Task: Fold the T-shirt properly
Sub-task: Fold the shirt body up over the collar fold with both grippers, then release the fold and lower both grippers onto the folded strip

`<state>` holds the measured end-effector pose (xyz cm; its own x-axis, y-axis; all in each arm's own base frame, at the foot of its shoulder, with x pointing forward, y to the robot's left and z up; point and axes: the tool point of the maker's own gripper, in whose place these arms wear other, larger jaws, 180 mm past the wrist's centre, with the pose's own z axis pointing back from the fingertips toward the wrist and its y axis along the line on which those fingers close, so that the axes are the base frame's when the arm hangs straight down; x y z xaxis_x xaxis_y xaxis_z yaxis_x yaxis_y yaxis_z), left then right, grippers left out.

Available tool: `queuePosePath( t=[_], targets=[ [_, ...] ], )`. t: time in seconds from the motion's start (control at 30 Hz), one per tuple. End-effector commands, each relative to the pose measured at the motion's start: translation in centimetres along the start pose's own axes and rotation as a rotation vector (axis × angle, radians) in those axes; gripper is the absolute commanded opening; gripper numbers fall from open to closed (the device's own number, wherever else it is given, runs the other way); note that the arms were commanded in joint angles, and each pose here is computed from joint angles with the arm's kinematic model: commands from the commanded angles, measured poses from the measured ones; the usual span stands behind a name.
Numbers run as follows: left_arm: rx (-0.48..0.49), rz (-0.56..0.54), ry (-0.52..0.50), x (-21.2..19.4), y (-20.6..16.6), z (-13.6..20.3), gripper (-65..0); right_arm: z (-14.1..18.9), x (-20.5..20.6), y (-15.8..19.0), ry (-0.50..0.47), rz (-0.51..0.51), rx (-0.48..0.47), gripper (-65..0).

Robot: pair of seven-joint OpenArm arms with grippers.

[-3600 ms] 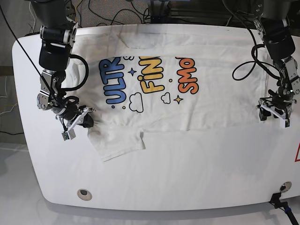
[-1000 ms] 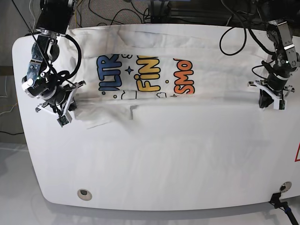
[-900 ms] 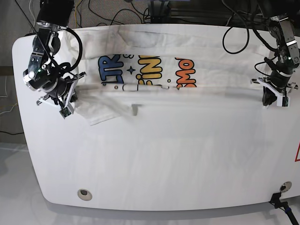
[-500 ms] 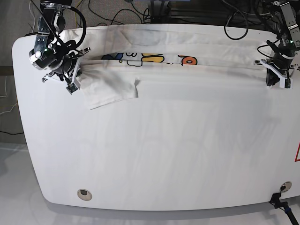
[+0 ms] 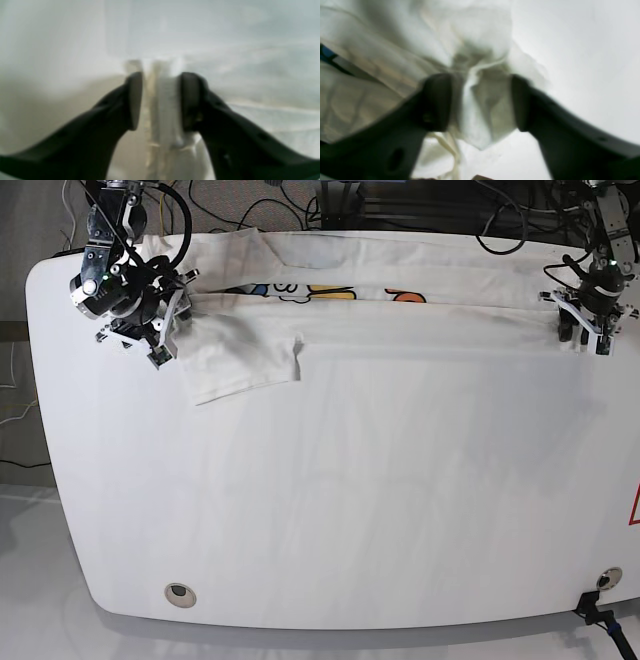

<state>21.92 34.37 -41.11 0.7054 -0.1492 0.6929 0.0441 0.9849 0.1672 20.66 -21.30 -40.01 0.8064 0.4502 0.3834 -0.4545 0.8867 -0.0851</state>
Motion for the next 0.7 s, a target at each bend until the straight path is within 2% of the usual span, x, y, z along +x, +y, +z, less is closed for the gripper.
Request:
queuePosePath(
  t=[0.0, 0.1, 0.2, 0.3, 0.4, 0.47, 0.6, 0.67],
  targets=[
    [0.077, -0.004, -0.005, 1.4, 1.9, -0.2, -40.0, 0.5, 1.2, -0.8, -0.036, 0.013, -0.023, -21.1],
    [0.101, -0.018, -0.007, 3.3, 3.0, -0.3, -39.8, 0.7, 1.5, -0.9, -0.043, 0.017, -0.028, -18.4],
    [0.160, 0.016, -0.112, 6.5, 5.2, 1.3, -40.1, 0.8, 2.0, -1.3, -0.056, 0.016, -0.038, -18.4],
    [0.129, 0.068, -0.207, 9.3, 4.7, 2.0, -40.3, 1.1, 3.3, -2.0, -0.086, 0.018, -0.055, -18.5],
    [0.097, 0.066, -0.286, 12.0, 3.7, 3.0, -40.3, 1.5, 5.1, -2.7, -0.130, 0.023, -0.071, -19.2],
    [0.055, 0.051, -0.310, 13.0, 2.1, 3.2, -40.4, 1.8, 6.5, -3.0, -0.164, 0.022, -0.079, -26.0],
    [-0.018, 0.046, -0.283, 12.8, -1.4, 3.0, -40.4, 2.1, 9.1, -3.1, -0.230, 0.008, -0.078, -50.2],
    [-0.041, 0.064, -0.289, 12.5, -2.9, 3.1, -40.4, 2.2, 9.9, -3.2, -0.249, 0.004, -0.078, -59.6]
  ],
)
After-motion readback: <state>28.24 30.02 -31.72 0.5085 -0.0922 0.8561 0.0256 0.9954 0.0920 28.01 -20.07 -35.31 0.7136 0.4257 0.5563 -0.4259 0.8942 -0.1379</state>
